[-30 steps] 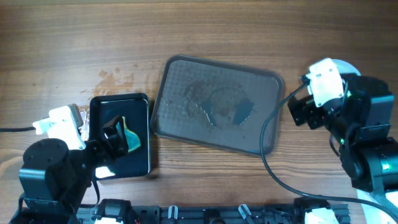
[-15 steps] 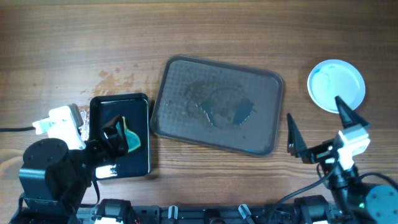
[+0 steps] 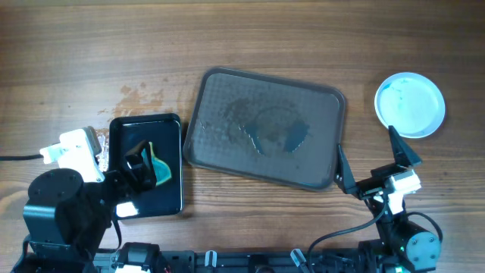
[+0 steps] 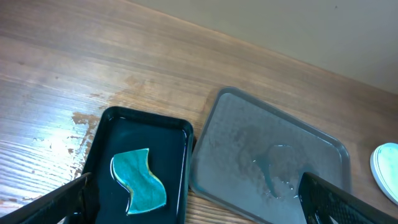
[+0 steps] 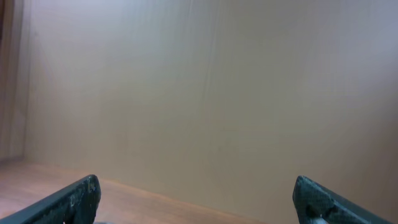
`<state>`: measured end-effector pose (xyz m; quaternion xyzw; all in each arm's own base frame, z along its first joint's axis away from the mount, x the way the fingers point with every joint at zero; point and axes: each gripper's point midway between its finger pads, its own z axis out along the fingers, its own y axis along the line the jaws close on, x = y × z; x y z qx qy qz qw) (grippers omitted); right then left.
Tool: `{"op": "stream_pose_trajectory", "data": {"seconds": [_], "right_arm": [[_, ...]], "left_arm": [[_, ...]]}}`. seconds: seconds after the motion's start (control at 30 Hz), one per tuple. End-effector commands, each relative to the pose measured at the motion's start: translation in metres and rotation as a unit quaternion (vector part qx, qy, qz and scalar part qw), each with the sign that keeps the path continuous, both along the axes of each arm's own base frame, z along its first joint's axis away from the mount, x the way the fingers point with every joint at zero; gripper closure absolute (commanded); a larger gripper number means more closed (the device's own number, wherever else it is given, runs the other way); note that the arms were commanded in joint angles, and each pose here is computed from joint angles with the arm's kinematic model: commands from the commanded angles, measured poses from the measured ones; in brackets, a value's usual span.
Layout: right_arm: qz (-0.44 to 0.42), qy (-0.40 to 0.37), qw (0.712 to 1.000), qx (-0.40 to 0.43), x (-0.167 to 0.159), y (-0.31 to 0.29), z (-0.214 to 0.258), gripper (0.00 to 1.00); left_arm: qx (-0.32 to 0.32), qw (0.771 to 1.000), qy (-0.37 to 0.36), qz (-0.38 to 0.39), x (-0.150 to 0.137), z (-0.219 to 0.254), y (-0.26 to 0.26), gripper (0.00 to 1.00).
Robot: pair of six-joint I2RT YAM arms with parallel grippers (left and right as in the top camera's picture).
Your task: Clean dirty plates on tray and stack at the side
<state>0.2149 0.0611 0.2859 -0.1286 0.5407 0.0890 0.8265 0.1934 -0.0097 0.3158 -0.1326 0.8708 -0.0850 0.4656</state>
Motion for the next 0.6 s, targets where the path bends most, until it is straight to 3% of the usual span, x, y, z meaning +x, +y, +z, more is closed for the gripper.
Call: {"op": "stream_pose_trajectory", "data": {"seconds": [0.0,0.17,0.27,0.47,0.57], "right_arm": [[0.004,-0.015,1.000,0.009,0.000,0.000,-0.009,0.00],[-0.042,0.006,0.999,0.014,0.009,-0.018,-0.018,0.00],[-0.081,0.057,0.995,0.012,0.020,-0.036,-0.041,0.00],[-0.076,0.183,0.980,0.006,0.029,-0.036,-0.102,0.00],[-0.094,0.206,0.973,0.054,0.031,-0.045,-0.108,0.00]], "left_arm": [[0.009,1.000,-0.004,0.000,0.000,0.003,0.001,0.00],[0.009,1.000,-0.004,0.000,0.000,0.003,0.001,0.00],[0.009,1.000,-0.004,0.000,0.000,0.003,0.001,0.00],[0.009,1.000,-0.004,0.000,0.000,0.003,0.001,0.00],[0.009,1.000,-0.004,0.000,0.000,0.003,0.001,0.00]]}}
